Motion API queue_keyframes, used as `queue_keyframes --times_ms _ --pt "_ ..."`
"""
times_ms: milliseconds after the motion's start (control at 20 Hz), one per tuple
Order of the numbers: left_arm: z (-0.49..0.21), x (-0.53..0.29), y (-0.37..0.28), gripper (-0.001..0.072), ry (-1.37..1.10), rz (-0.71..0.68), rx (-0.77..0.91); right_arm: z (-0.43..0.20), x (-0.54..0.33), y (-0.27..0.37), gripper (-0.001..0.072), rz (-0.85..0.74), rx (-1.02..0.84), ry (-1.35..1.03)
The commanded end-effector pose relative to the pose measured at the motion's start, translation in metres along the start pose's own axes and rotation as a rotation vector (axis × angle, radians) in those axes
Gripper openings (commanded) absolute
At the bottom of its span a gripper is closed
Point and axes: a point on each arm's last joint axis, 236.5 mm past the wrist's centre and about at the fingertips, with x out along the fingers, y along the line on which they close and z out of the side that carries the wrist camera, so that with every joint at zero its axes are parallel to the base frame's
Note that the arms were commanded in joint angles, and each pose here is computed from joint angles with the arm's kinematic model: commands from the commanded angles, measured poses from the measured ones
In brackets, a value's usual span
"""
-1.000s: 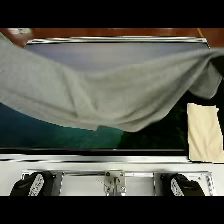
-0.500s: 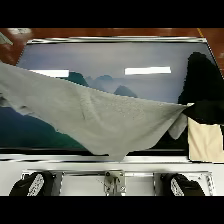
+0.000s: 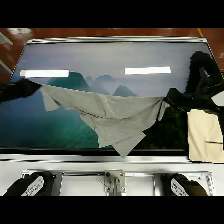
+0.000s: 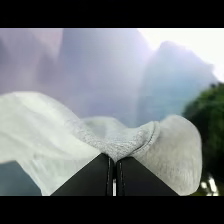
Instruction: Fold the shirts.
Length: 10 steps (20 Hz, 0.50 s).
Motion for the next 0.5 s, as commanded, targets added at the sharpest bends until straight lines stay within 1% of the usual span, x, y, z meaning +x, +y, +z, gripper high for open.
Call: queue_keyframes --times_ms 0,100,250,450 --pt "-0.04 0.072 0.009 0.0038 0.126 -0.015 -0.052 0.009 0.058 -0.024 0.0057 0.021 0.144 0.015" --pt "-0.068 0.106 0.017 0.0038 0.221 -0.011 -0.098 -0.003 0.079 -0.04 0.0056 -0.003 0.174 0.076" --pt "-0.098 0.133 0.031 0.0037 0.322 0.015 -0.226 -0.01 0.093 -0.053 0.0056 -0.023 0.14 0.112" --pt "-0.103 0.139 0.036 0.0038 0.335 0.021 -0.219 -0.009 0.092 -0.068 0.0056 -0.083 0.078 0.106"
